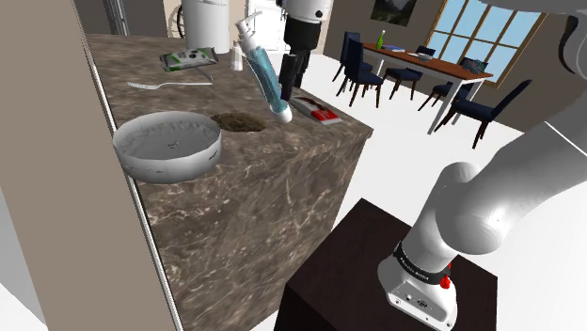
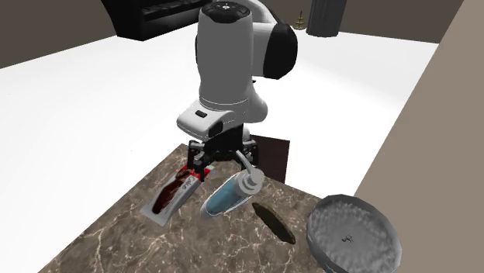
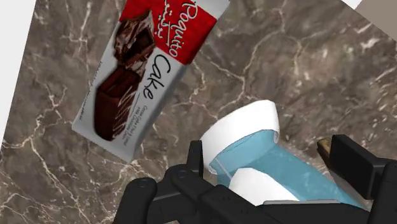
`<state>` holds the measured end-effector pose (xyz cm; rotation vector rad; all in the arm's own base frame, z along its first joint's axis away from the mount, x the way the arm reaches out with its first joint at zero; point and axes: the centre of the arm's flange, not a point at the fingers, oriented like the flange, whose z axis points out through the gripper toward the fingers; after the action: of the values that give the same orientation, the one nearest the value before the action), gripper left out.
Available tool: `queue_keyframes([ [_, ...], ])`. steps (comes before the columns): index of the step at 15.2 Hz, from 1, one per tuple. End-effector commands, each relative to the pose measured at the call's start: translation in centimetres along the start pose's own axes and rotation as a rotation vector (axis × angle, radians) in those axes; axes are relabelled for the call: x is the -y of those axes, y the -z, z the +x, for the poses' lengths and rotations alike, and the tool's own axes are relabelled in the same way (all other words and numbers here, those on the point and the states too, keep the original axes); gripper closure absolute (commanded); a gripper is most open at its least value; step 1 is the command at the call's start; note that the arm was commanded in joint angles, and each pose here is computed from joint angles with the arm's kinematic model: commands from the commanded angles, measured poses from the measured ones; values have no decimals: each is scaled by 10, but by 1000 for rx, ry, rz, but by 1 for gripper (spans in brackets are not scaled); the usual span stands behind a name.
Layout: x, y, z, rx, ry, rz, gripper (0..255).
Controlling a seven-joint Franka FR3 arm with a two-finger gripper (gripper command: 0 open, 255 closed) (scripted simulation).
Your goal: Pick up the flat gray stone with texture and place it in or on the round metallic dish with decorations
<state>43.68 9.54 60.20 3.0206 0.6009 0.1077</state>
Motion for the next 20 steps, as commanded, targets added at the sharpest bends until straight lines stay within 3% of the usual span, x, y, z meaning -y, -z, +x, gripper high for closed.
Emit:
queue_keyframes([
  [1,18,-4,21,3,91,-4,0],
  [10,114,-20,88,18,476,-20,0],
  [20,113,-60,87,18,476,-20,0],
])
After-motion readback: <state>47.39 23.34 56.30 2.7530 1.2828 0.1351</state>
